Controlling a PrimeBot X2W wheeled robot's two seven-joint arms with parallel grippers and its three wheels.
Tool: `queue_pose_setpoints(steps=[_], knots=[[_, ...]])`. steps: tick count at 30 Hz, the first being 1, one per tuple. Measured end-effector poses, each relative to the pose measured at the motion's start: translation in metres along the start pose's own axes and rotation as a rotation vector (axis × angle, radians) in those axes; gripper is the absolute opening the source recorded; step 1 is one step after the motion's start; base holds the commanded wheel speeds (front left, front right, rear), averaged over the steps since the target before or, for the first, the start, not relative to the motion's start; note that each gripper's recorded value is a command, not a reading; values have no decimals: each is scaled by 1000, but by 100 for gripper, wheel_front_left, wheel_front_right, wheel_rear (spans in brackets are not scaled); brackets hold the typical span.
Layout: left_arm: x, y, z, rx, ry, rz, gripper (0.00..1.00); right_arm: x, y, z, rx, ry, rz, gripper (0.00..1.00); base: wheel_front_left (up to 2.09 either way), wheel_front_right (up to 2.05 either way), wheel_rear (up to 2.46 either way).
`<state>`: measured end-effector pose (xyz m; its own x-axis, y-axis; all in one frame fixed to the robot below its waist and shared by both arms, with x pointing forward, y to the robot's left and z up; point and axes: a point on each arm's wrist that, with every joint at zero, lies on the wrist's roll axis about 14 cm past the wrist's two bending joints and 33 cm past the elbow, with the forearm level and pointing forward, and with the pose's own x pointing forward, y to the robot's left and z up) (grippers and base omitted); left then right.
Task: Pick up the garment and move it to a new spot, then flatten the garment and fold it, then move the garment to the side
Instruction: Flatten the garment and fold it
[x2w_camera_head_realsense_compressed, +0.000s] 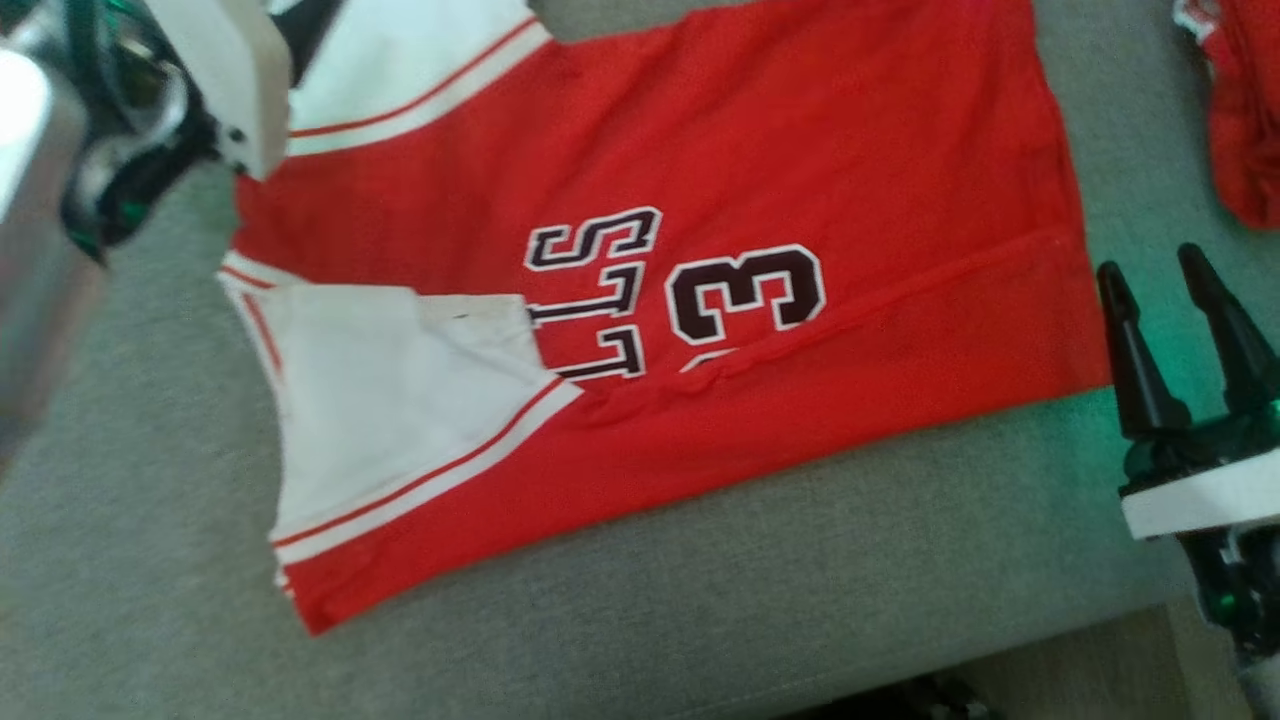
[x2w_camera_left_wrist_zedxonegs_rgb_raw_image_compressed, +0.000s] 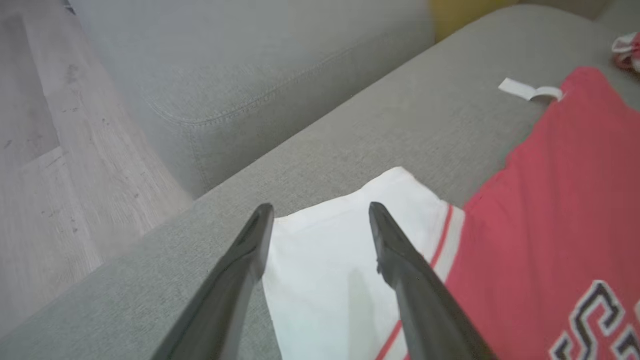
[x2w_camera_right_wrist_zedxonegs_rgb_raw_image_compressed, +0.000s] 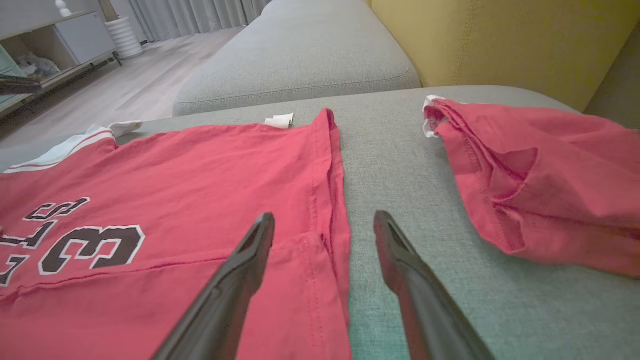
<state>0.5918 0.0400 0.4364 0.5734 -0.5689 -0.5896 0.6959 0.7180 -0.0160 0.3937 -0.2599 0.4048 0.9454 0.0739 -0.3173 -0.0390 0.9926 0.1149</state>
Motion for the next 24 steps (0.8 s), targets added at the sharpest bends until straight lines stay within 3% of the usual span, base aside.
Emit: queue_pose_setpoints(steps=[7,16,17,19,20,24], knots=[[36,44,-40,17,158,73,100,-4,-13,-17,8,45,-49,100,0,0,0],[67,46,-54,13,195,51,100,-12,-28,-32,15,86,-103,100,0,0,0],[69,46,-54,10,196,49,87,-13,-29,-33,14,89,-107,100,0,0,0],[70,44,-54,9,201,39,17,-12,-31,-32,15,88,-113,100,0,0,0],[70,41,-55,7,204,30,0,-12,-32,-31,16,84,-115,100,0,0,0],[66,35,-55,8,213,13,0,-13,-34,-27,13,68,-119,100,0,0,0]])
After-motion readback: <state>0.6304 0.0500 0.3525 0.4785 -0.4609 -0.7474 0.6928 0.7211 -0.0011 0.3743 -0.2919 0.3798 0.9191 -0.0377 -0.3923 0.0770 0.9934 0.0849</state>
